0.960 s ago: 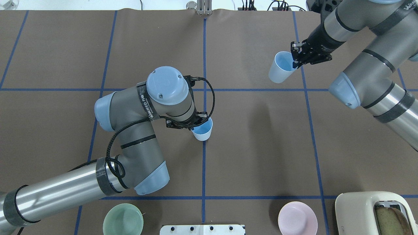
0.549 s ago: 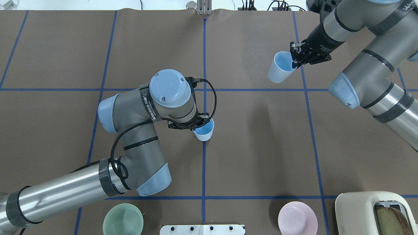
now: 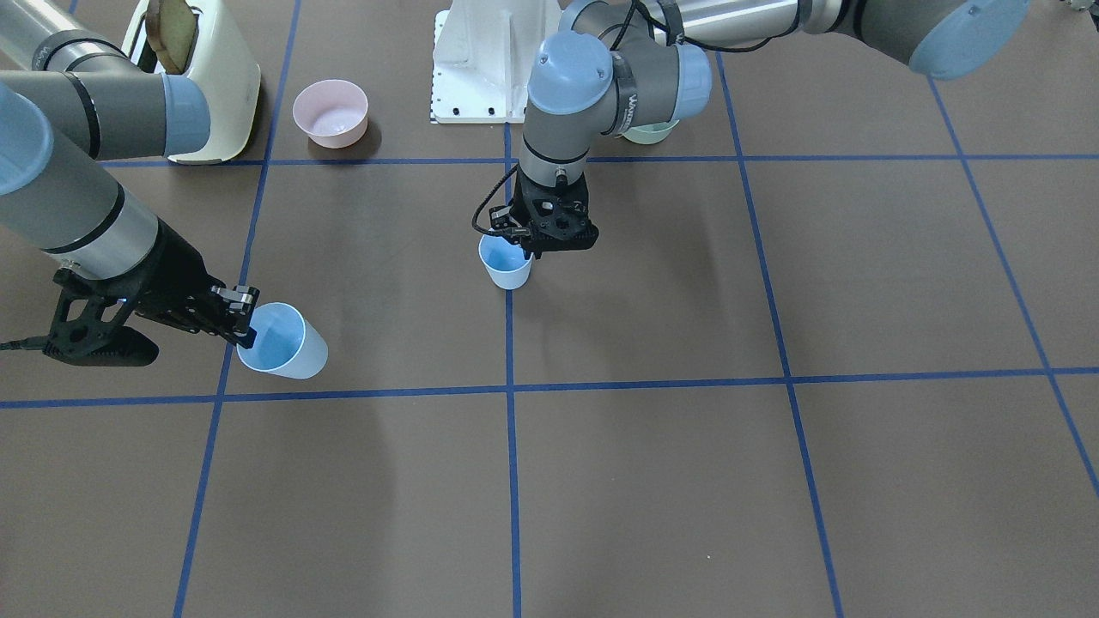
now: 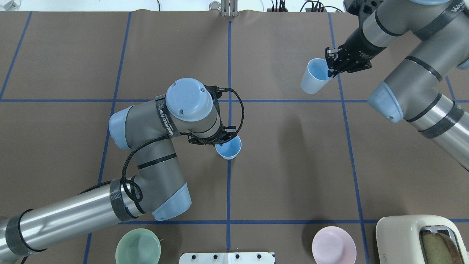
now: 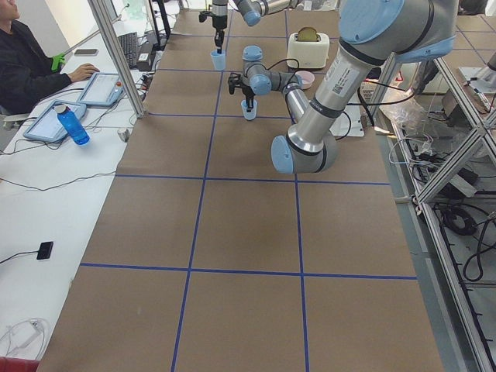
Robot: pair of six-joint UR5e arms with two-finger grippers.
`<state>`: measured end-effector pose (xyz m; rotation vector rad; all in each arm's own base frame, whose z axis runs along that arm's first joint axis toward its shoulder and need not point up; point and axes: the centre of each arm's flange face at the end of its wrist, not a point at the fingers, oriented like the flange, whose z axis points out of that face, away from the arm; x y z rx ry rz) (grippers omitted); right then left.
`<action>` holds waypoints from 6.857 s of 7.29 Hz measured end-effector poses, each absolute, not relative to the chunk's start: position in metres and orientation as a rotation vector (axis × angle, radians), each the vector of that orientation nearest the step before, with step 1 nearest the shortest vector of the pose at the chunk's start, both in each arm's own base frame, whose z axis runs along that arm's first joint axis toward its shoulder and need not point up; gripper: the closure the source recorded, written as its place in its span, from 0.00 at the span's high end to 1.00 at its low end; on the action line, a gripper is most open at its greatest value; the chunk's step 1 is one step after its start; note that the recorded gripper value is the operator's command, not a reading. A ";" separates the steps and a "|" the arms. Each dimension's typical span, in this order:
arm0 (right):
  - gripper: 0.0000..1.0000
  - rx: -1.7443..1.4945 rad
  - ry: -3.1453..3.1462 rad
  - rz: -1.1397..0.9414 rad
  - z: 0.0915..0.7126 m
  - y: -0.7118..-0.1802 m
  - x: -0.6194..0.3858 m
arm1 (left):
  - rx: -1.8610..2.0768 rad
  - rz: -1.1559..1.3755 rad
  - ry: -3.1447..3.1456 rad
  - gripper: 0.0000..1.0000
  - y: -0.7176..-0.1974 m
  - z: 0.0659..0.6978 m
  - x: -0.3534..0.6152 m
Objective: Stack blue cups with both arms
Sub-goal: 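Carry the left-held cup to the centre while the right gripper lifts its cup, then release the centre cup and raise the left gripper while the right carries its cup, then lower the right-held cup into the cup at the centre while the left arm withdraws, then open the right gripper to release the nested cup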
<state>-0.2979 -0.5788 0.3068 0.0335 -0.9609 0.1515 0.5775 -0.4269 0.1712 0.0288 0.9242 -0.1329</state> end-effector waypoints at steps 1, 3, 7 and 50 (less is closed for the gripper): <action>0.00 0.034 -0.961 0.151 0.307 -0.579 -0.298 | 0.030 -0.132 0.926 0.97 -0.427 0.171 0.577; 0.00 0.036 -0.963 0.152 0.304 -0.579 -0.298 | 0.033 -0.129 0.935 0.98 -0.426 0.167 0.573; 0.00 0.030 -0.971 0.171 0.283 -0.572 -0.310 | 0.051 -0.063 0.976 0.98 -0.436 0.158 0.457; 0.29 0.041 -0.895 0.257 0.133 -0.409 -0.507 | 0.304 0.124 0.856 0.98 -0.518 0.408 0.127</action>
